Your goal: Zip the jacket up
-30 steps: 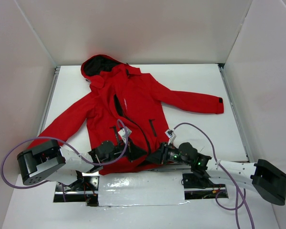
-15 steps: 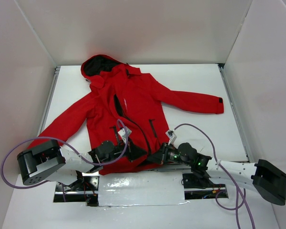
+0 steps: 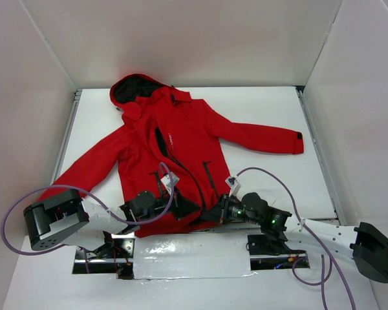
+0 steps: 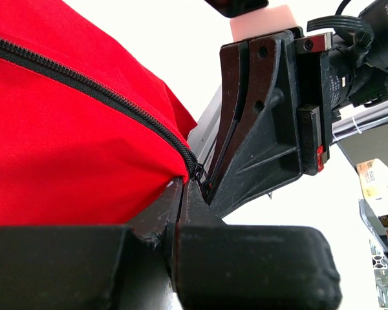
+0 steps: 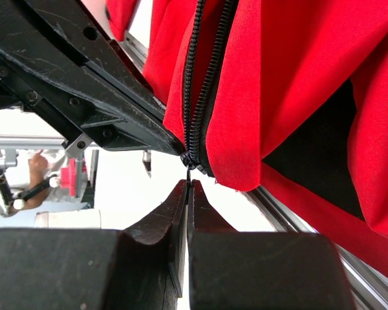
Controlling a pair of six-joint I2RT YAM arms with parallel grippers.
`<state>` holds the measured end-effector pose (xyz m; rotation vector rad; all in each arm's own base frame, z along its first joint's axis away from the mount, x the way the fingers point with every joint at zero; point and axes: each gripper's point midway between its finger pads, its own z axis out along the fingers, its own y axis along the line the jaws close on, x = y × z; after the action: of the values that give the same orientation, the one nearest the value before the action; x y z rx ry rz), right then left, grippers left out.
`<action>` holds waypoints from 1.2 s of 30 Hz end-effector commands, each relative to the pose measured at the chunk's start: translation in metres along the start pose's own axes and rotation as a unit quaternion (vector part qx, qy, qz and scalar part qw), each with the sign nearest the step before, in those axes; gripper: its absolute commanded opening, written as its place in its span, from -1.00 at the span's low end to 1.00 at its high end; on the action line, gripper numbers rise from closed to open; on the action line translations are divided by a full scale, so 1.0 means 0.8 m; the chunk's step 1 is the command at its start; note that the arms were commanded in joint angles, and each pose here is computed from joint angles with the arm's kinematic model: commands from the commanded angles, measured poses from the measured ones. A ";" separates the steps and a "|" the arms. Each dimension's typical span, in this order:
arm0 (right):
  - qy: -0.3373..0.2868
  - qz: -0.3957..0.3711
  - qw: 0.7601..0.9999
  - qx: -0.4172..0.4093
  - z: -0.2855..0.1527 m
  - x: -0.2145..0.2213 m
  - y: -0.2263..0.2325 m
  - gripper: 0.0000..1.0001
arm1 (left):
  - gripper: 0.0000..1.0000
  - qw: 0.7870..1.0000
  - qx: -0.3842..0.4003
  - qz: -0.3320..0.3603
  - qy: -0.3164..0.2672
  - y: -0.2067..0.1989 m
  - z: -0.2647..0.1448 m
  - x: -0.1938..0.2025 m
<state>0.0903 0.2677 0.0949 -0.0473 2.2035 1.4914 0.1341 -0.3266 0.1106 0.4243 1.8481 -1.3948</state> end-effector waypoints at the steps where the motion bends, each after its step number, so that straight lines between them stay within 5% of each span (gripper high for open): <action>1: 0.012 -0.015 1.000 0.017 0.002 -0.005 0.007 -1.00 | -1.00 0.999 0.038 0.005 -0.026 -0.020 0.000 -0.015; 14: -0.009 -0.029 1.000 -0.004 0.000 -0.063 0.036 -1.00 | -1.00 0.999 0.031 -0.003 -0.018 -0.012 -0.008 -0.002; 36: 0.046 0.062 0.997 -0.026 0.001 -0.100 0.080 -1.00 | -1.00 0.999 0.037 0.020 -0.005 -0.018 -0.005 0.009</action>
<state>0.1259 0.2675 0.1365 0.0052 2.4170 1.5710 0.1370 -0.3274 0.1232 0.3754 1.7644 -1.4254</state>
